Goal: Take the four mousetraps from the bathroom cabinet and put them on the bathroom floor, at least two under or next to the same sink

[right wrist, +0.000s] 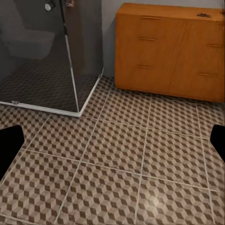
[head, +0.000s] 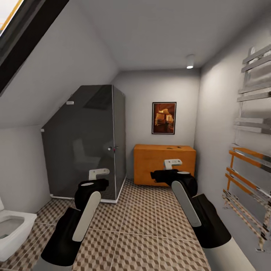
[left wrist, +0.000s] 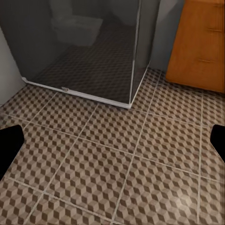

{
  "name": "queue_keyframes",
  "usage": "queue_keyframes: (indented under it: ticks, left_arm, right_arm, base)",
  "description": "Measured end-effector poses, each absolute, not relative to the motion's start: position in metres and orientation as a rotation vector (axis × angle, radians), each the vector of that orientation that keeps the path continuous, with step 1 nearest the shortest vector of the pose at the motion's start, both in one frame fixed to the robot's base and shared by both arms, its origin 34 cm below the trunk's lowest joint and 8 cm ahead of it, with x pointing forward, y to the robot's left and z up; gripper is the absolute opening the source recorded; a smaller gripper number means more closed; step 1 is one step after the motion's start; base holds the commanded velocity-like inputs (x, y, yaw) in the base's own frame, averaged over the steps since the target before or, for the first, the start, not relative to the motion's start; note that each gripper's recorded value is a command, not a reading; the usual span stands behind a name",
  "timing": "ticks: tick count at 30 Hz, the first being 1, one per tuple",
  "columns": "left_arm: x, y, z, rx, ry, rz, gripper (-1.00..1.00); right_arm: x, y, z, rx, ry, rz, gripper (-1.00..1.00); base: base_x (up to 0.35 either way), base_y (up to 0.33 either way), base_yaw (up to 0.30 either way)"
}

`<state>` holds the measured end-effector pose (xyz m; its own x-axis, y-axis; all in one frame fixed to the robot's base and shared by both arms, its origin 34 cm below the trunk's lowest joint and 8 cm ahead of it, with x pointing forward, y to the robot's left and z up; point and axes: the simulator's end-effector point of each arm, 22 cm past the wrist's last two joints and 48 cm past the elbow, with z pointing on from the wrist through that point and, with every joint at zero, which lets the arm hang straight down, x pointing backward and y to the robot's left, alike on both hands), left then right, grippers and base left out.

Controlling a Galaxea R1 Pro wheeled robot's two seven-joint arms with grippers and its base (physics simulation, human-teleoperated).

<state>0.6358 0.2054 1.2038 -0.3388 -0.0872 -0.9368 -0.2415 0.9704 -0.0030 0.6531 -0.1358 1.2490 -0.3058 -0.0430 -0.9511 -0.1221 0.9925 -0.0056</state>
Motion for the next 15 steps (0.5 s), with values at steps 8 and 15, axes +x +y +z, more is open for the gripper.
queue_keyframes:
  ticks: [8, 15]
  left_arm:
    - [0.636, 0.204, 1.203, -0.234, 1.918, 0.16, 1.0]
    - [0.637, 0.195, 1.199, -0.201, 1.924, 0.163, 1.0]
  right_arm:
    - [0.654, -0.135, 1.248, -0.119, 1.882, 0.08, 1.0]
    - [0.656, -0.134, 1.243, -0.119, 1.895, 0.089, 1.0]
  base:
    - [0.225, -0.212, -0.048]
    - [0.221, -0.208, -0.011]
